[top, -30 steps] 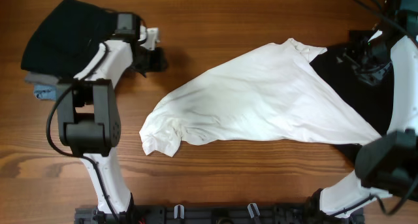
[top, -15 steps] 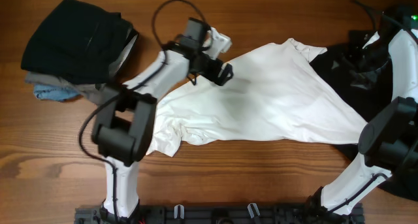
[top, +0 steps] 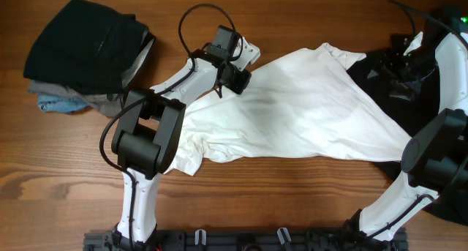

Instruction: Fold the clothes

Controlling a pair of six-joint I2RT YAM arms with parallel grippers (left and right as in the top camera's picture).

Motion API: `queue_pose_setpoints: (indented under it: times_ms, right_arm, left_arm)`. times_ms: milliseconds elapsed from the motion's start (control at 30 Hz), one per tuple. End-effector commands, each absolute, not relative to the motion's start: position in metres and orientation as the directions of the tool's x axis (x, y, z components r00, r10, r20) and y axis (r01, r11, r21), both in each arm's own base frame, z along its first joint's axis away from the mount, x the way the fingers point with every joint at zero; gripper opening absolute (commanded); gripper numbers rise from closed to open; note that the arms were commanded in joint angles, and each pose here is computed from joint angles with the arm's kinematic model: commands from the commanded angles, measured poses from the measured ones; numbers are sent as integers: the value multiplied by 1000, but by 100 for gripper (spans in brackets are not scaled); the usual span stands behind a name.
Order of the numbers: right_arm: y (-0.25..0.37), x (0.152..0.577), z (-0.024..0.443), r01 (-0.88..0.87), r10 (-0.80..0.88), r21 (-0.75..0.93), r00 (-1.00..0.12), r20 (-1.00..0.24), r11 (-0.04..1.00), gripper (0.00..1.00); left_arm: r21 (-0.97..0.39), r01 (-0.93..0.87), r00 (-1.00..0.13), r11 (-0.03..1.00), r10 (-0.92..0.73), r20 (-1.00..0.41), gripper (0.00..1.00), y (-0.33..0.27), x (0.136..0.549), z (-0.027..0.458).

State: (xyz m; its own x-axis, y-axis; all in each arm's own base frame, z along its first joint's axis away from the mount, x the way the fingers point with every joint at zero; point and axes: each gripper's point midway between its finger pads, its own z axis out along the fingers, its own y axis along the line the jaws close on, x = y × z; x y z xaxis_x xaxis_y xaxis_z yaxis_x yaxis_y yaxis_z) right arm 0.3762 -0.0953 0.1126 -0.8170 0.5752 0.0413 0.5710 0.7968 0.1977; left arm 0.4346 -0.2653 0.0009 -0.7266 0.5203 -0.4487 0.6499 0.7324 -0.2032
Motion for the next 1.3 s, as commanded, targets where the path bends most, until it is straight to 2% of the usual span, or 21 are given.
queue_pose_setpoints:
  times_ms: [0, 100, 167, 267, 333, 400, 567, 667, 767, 833, 867, 933, 1033, 1133, 1200, 1267]
  right_arm:
    - [-95, 380, 114, 552, 561, 218, -828, 26, 805, 77]
    - [-96, 384, 114, 551, 563, 221, -827, 12, 805, 77]
    - [-96, 386, 114, 550, 563, 223, -826, 5, 805, 78]
    - [-98, 388, 114, 549, 563, 218, -826, -7, 807, 78]
    - [-105, 389, 113, 551, 565, 189, -825, -26, 813, 80]
    - [-108, 390, 112, 551, 565, 180, -824, -38, 815, 81]
    - [-108, 394, 107, 546, 563, 184, -825, -52, 817, 79]
    - [-107, 394, 87, 543, 561, 186, -826, -57, 819, 66]
    - [-97, 387, 61, 536, 551, 193, -834, -30, 822, 47]
    - [-78, 384, 42, 512, 531, 262, -847, -3, 818, 38]
    - [-67, 386, 35, 482, 507, 310, -862, -1, 820, 35]
    - [-44, 390, 25, 398, 445, 413, -896, -19, 819, 30]
    - [-26, 387, 5, 368, 424, 439, -905, -34, 820, 13]
    - [-41, 380, -15, 493, 532, 336, -846, -28, 802, 6]
    - [-69, 375, -24, 607, 633, 221, -772, -64, 763, 4]
    - [-98, 375, -26, 668, 684, 153, -718, -128, 729, 4]
  left_arm:
    - [-305, 615, -787, 727, 550, -278, 4, -258, 391, -40]
    - [-293, 599, -801, 746, 552, -231, 4, -247, 385, -43]
    - [-236, 569, -821, 787, 530, -212, 4, -233, 393, -43]
    - [-48, 346, -922, 937, 330, -201, 4, -186, 425, -29]
    - [70, 159, -954, 985, 171, -245, 4, -143, 448, -2]
    - [106, 24, -953, 994, 55, -299, 4, -105, 464, 26]
    - [81, -190, -923, 978, -150, -353, 4, -37, 477, 52]
    - [-49, -210, -926, 977, -214, -310, 4, -24, 475, 53]
    - [-54, -226, -930, 973, -232, -284, 4, -17, 469, 51]
    - [-53, -226, -933, 973, -232, -274, 4, -17, 466, 51]
    - [-51, -222, -936, 974, -227, -269, 7, -19, 465, 51]
    - [-49, -213, -940, 976, -219, -262, 27, -23, 462, 52]
    - [-63, -155, -954, 986, -166, -251, 49, -37, 456, 59]
    - [-78, -114, -954, 990, -132, -271, 61, -50, 453, 75]
    - [-87, -95, -944, 992, -118, -307, 70, -57, 452, 94]
    - [-96, -82, -932, 992, -110, -346, 73, -61, 450, 116]
